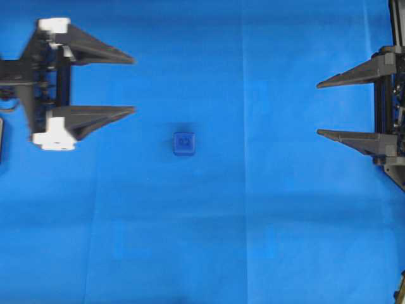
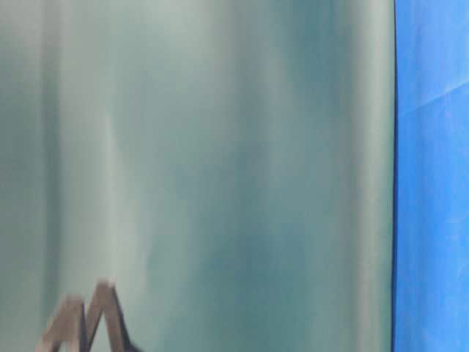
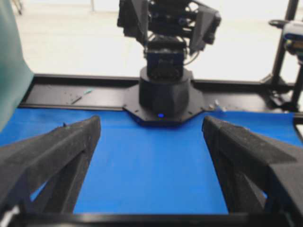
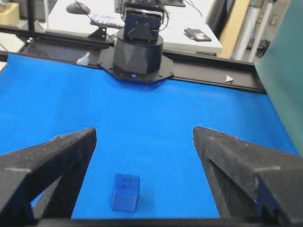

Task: Handover the blue block to the right arm after grasping it with the left arm, then place it in the designated position.
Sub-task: 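Move the open left gripper toward the blue cube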

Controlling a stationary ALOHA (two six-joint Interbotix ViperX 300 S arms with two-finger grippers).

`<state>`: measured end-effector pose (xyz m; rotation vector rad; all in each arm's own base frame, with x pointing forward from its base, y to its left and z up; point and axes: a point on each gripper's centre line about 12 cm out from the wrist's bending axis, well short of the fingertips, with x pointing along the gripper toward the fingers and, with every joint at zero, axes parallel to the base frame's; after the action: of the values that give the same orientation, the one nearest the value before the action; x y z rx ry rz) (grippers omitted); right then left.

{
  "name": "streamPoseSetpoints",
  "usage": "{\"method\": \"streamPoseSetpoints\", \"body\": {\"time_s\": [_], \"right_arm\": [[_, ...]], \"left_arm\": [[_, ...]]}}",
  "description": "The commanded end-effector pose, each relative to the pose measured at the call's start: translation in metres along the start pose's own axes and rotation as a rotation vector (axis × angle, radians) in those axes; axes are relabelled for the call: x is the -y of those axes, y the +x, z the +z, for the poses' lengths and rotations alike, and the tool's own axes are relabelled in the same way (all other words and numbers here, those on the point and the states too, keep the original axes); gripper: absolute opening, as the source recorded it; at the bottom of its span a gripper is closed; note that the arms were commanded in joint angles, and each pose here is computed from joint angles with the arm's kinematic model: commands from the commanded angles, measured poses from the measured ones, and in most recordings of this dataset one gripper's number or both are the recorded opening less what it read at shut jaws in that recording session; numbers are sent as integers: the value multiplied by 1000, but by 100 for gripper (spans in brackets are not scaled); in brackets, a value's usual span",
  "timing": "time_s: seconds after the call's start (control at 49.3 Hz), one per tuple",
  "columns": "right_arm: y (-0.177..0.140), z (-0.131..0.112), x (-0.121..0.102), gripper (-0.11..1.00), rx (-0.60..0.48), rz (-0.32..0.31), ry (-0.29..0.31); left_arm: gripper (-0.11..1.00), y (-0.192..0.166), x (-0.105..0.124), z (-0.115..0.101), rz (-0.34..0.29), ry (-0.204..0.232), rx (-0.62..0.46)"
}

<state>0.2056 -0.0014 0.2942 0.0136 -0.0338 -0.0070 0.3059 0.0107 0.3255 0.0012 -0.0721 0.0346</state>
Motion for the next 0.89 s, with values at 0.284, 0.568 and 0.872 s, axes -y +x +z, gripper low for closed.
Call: {"method": "streamPoseSetpoints", "body": {"time_s": [0.284,0.568,0.872], "right_arm": [[3,13,1,97,37,-5,1],[3,14,1,97,37,-5,1],[7,10,1,97,20,-5,3]], "left_arm": [[93,56,-5,-15,13,9,-81],[92,53,-6,-4,16,-11,-178],[92,66,-5,7,16,-10,-518]]}}
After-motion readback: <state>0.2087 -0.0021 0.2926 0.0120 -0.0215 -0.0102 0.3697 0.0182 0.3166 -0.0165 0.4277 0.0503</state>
